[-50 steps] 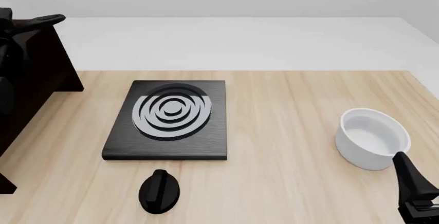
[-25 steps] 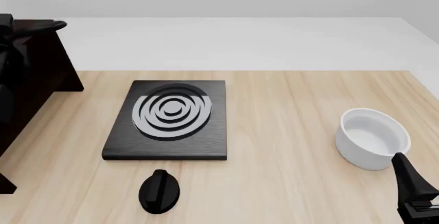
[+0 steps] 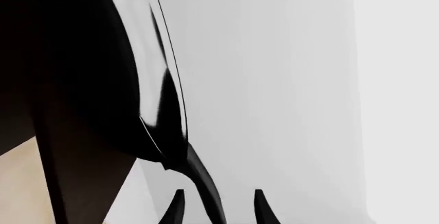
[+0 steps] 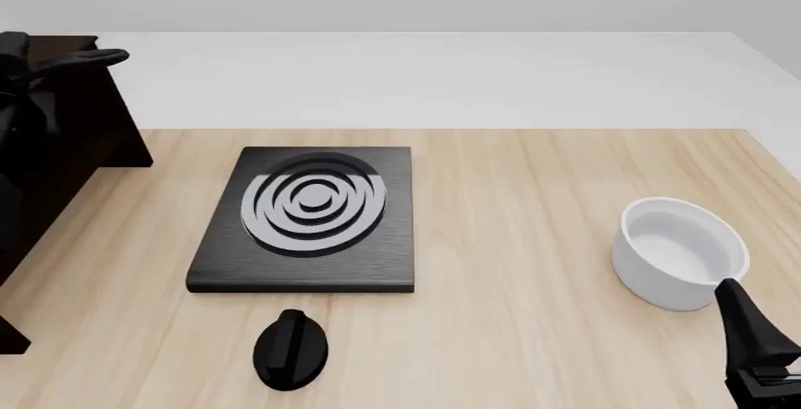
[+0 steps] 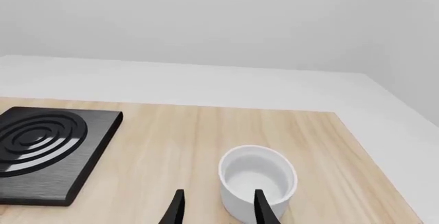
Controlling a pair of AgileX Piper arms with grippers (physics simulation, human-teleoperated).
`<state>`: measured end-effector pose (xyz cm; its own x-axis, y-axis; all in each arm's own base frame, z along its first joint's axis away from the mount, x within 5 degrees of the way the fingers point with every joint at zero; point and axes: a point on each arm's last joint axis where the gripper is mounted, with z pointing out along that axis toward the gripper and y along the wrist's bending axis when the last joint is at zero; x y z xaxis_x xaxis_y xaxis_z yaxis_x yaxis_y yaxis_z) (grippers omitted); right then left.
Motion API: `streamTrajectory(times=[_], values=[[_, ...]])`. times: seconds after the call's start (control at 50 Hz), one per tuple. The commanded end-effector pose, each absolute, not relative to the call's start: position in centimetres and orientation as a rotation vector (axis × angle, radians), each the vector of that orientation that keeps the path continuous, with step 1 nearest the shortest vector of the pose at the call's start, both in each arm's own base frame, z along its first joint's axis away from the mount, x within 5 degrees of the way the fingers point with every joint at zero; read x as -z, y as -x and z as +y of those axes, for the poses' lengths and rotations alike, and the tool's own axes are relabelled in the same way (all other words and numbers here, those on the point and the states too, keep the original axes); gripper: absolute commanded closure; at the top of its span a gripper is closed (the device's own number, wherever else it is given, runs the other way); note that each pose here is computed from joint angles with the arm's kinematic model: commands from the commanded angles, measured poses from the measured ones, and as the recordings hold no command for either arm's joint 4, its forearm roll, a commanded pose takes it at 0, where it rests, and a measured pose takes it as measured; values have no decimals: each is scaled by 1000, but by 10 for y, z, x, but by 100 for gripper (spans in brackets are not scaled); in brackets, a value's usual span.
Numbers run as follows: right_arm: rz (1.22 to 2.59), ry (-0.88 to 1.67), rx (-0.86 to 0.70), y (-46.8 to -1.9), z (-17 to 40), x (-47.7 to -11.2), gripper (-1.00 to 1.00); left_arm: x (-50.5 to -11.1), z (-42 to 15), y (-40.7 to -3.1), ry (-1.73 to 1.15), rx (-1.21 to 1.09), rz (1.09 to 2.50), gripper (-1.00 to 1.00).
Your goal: Put the frying pan on the cabinet shelf.
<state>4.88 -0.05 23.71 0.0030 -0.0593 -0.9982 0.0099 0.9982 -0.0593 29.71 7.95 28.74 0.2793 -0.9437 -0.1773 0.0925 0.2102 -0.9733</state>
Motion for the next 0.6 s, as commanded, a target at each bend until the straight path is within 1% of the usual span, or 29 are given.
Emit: streamTrajectory(times=[0.02,0.26,0.3,0.36,0.6], values=[[1565,37,53,-49,0,-237,-100,-291,71,-282,1080,926,1023,-100],[1564,26,47,-49,-1,-237,-100,-288,57,-261,1065,928,1065,-100],[1563,29,48,-49,-1,-238,-100,-298,50,-254,1008,915,1081,-100],[1562,27,49,-49,-1,-238,-100,-289,50,-252,1037,934,1076,-100],[1560,26,53,-49,-1,-238,-100,-285,40,-234,1022,938,1108,-100]])
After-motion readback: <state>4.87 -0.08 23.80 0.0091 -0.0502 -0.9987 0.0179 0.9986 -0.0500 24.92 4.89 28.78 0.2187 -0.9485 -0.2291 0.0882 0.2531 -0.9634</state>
